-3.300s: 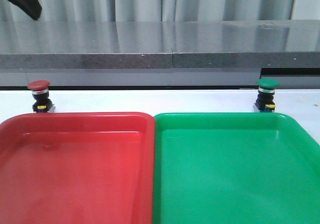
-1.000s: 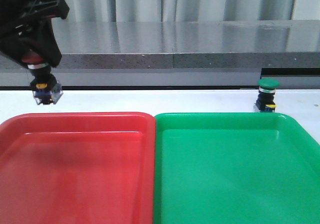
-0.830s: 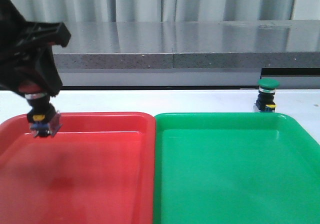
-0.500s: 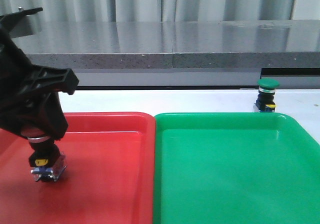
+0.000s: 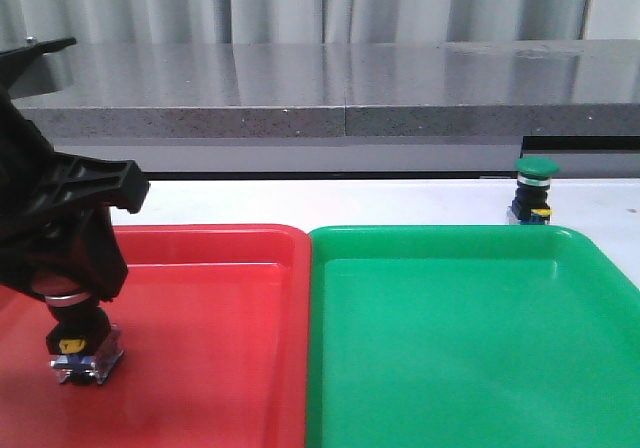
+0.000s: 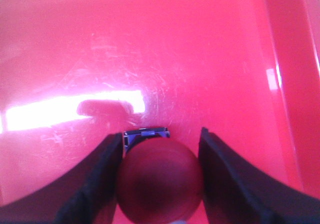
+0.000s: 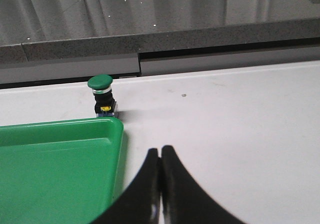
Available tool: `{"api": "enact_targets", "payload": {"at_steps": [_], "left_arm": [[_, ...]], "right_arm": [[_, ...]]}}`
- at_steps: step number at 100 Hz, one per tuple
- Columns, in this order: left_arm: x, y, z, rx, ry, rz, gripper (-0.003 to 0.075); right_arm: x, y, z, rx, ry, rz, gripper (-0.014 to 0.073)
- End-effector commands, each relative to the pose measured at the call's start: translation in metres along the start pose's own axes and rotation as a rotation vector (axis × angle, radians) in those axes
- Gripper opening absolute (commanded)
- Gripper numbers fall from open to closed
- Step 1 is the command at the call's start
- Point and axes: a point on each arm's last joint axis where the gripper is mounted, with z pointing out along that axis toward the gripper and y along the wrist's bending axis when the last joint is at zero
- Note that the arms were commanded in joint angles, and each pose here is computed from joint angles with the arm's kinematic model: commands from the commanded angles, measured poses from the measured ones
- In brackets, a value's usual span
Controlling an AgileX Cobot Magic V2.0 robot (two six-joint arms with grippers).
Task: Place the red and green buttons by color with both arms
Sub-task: 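Move the red button over the red tray and lower it, then open the left gripper and raise it away from the button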
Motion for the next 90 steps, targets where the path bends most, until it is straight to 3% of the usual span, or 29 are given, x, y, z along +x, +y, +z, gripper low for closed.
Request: {"api": "enact_targets", "payload": {"at_steps": [1,15,35,55,72,90], "left_arm": [[-0.010,-0.007,-0.012,0.039,-0.087,-0.004,0.0402],[-0.010,-0.007,-0.012,0.041,-0.089,-0.005,0.0527],[-0.013,-0.009,-0.019,0.057,-0.130,-0.004,0.0529],[-0.017,-0.007,-0.055,0.091,-0.253,0.002,0.0507],[-0.019,0.001,-0.097,0.107,-0.405,0.008,0.0336],[-0.012,0.015,-0.146,0.087,-0.569,0.020,0.0003]], "right_arm": [[-0.013,0.002,-0.002,-0.015,-0.097,-0.004,-0.0063],[-0.013,0.002,-0.002,-0.015,-0.097,-0.004,-0.0063],[-0.013,0.002,-0.002,-0.015,-0.097,-0.004,-0.0063],[-0.013,0.002,-0.002,-0.015,-0.097,-0.004,-0.0063],[-0.013,0.002,-0.002,-0.015,-0.097,-0.004,-0.0063],[-0.013,0.002,-0.002,-0.015,-0.097,-0.004,-0.0063]]}}
